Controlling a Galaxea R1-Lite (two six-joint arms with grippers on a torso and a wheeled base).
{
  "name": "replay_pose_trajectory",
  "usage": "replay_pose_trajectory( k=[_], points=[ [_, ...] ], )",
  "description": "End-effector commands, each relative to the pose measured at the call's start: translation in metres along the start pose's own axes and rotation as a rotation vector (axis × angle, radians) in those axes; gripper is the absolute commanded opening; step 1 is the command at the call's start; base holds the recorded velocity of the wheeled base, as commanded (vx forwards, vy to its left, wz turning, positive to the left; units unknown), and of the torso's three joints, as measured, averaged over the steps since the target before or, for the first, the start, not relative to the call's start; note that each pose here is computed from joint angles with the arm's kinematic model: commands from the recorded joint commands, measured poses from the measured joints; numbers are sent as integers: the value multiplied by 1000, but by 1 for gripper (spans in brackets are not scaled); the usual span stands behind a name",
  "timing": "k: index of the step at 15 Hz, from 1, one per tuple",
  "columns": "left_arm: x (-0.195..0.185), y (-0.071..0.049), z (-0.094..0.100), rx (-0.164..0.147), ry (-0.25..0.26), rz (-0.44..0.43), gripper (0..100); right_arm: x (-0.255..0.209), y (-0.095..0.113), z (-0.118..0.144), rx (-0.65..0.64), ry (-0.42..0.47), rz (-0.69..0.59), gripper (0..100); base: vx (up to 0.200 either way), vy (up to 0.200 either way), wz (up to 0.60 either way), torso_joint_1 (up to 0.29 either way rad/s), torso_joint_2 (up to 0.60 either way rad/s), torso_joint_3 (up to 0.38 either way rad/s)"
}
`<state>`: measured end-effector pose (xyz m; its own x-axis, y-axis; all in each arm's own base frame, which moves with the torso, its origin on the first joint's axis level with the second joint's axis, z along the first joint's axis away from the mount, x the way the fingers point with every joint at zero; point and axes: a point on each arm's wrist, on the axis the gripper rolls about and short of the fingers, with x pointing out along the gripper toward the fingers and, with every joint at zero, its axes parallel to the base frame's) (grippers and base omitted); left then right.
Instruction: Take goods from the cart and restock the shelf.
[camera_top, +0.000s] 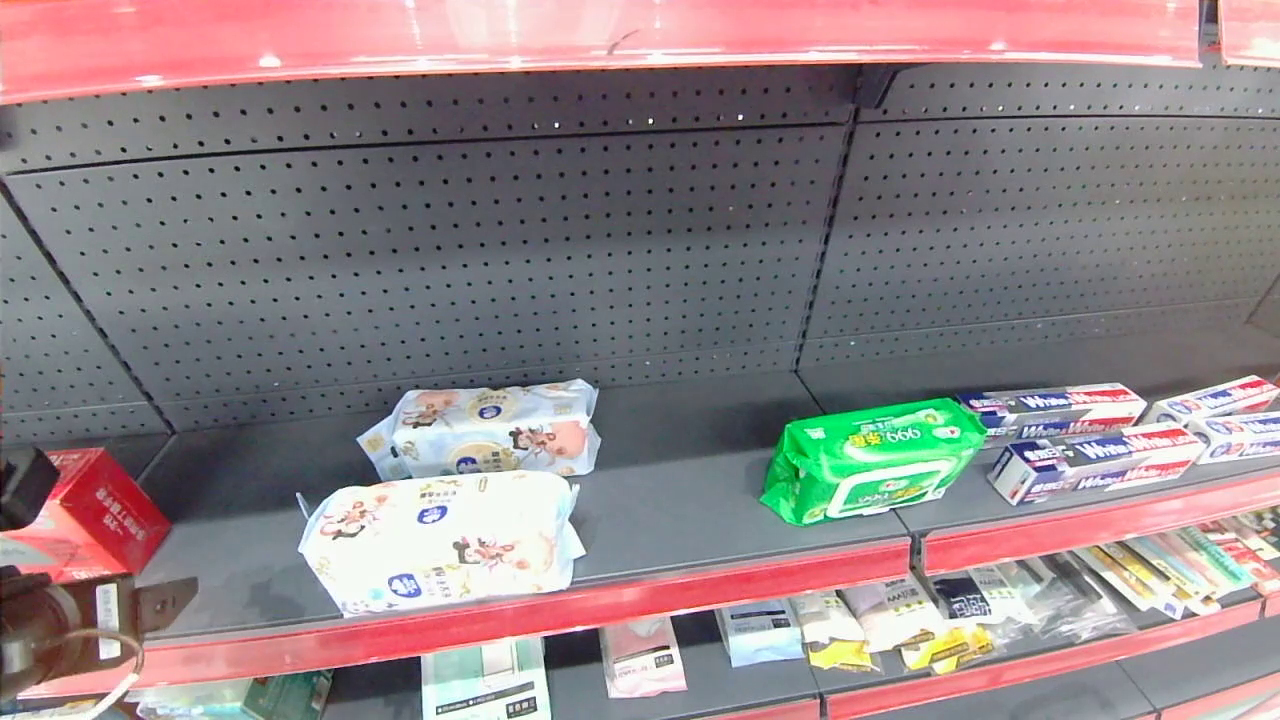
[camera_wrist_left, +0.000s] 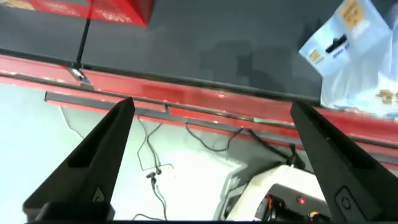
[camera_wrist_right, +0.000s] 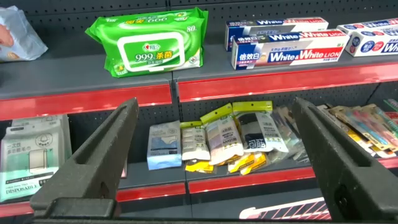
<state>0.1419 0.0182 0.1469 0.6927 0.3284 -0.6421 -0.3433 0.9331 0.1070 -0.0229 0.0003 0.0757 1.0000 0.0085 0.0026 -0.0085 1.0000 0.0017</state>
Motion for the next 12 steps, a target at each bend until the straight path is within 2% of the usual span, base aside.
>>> replay_pose_trajectory(
  k=[1,3,4,6,8,12],
  points=[
    [25,-6,6,-1,36,7,100,0,0,0,0,1,-1,100,0,0,0,0,0,0],
    [39,-11,14,-2,45,-28,100,0,0,0,0,1,1,100,0,0,0,0,0,0],
    [42,-13,20,-5,32,-33,100,0,0,0,0,1,-1,100,0,0,0,0,0,0],
    [50,-15,23,-1,50,-31,100,0,0,0,0,1,-1,100,0,0,0,0,0,0],
    [62,-20,27,-7,43,-37,100,0,0,0,0,3,1,100,0,0,0,0,0,0],
    [75,-33,29,20,33,-70,100,0,0,0,0,1,-1,100,0,0,0,0,0,0]
  ],
)
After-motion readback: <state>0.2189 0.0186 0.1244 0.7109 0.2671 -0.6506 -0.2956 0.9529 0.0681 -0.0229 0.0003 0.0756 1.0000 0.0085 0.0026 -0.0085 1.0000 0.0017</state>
